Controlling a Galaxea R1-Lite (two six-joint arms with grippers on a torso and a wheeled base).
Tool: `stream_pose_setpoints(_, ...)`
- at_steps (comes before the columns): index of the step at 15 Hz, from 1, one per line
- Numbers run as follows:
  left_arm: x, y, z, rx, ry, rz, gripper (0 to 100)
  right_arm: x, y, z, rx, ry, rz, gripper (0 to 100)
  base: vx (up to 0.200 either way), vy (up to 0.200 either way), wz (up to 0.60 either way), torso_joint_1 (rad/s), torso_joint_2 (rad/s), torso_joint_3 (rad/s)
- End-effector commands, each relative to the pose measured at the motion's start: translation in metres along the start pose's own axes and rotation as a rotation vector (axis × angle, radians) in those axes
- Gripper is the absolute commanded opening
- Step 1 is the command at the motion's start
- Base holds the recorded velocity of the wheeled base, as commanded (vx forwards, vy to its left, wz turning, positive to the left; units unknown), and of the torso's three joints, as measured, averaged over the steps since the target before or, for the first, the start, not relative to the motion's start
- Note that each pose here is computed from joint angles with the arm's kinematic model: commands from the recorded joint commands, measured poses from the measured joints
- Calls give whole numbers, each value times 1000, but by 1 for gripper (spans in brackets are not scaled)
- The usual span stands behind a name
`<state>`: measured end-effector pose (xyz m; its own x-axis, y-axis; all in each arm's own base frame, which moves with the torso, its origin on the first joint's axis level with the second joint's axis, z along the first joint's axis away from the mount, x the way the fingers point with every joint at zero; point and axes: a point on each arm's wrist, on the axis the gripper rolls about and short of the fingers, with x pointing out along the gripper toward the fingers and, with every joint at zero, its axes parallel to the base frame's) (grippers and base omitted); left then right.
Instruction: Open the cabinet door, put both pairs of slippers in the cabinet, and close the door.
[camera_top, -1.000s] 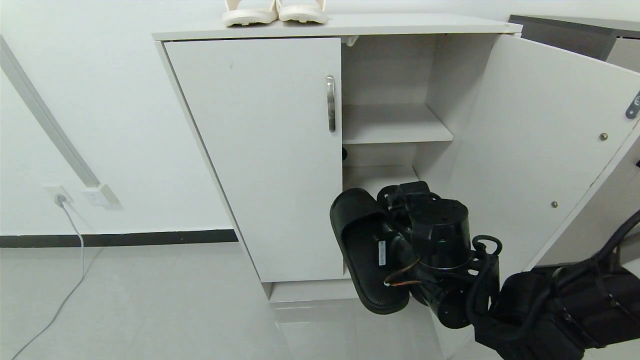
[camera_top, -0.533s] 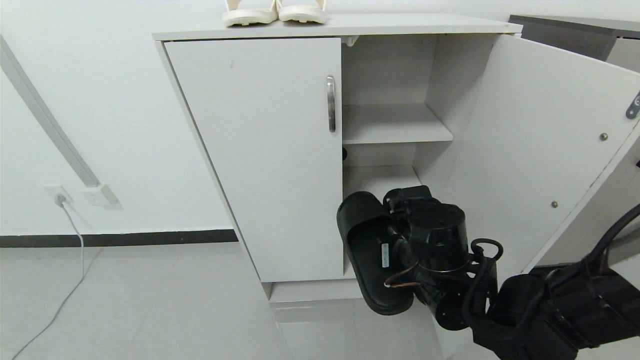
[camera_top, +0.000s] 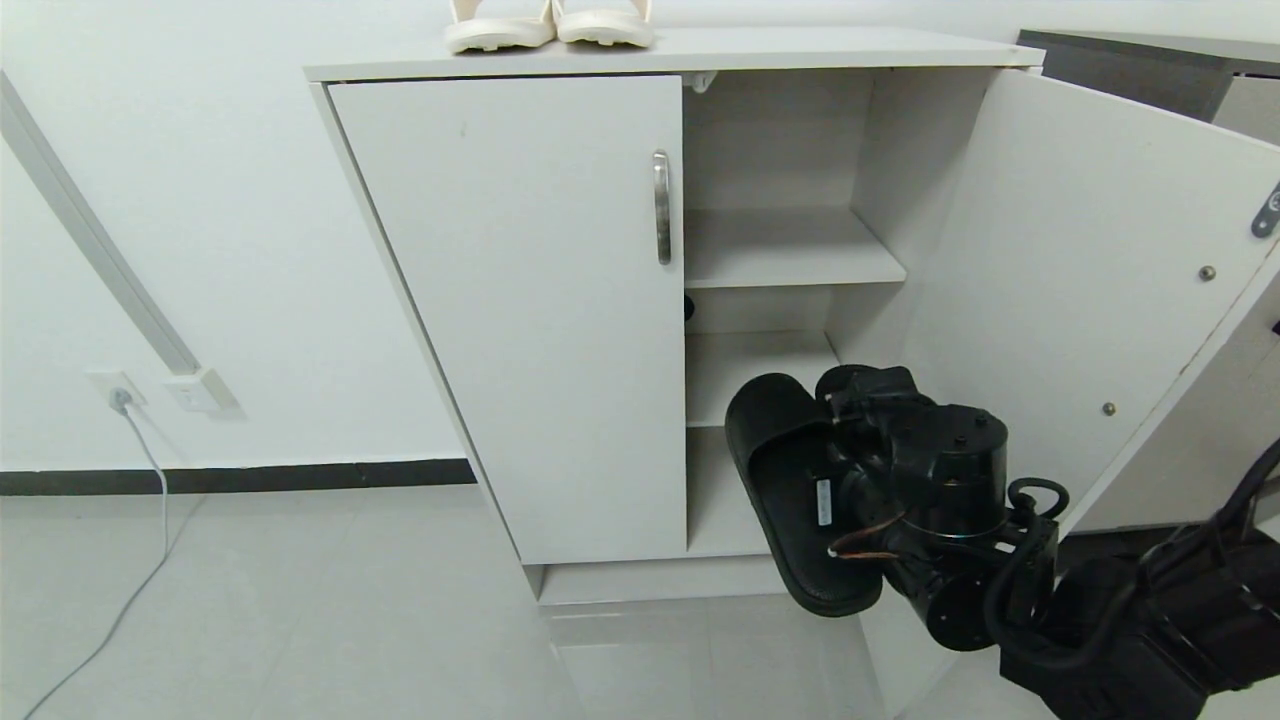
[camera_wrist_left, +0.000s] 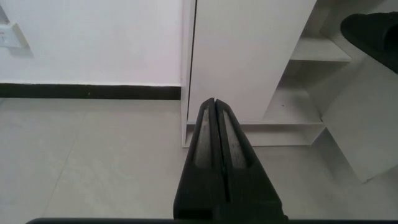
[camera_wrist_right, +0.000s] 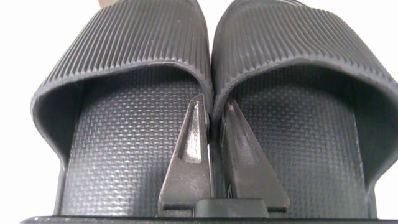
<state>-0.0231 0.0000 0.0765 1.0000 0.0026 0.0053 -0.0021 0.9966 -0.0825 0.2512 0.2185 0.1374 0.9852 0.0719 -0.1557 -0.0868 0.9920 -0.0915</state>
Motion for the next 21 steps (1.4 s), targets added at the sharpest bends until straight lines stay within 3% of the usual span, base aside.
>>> stream_pose_setpoints(1,0,0,0,0,2,1,0,0,-7,3,7,-3,-18,0,0,0,0,0,0,0)
stream_pose_setpoints(12,0,0,0,-5,1,2,0,10,-28,-2,9,18,-83,0,0,0,0,0,0,0)
stream_pose_setpoints(21,0,0,0,-8,0,10,0,9,-27,-3,7,20,-77,0,0,0,0,0,0,0)
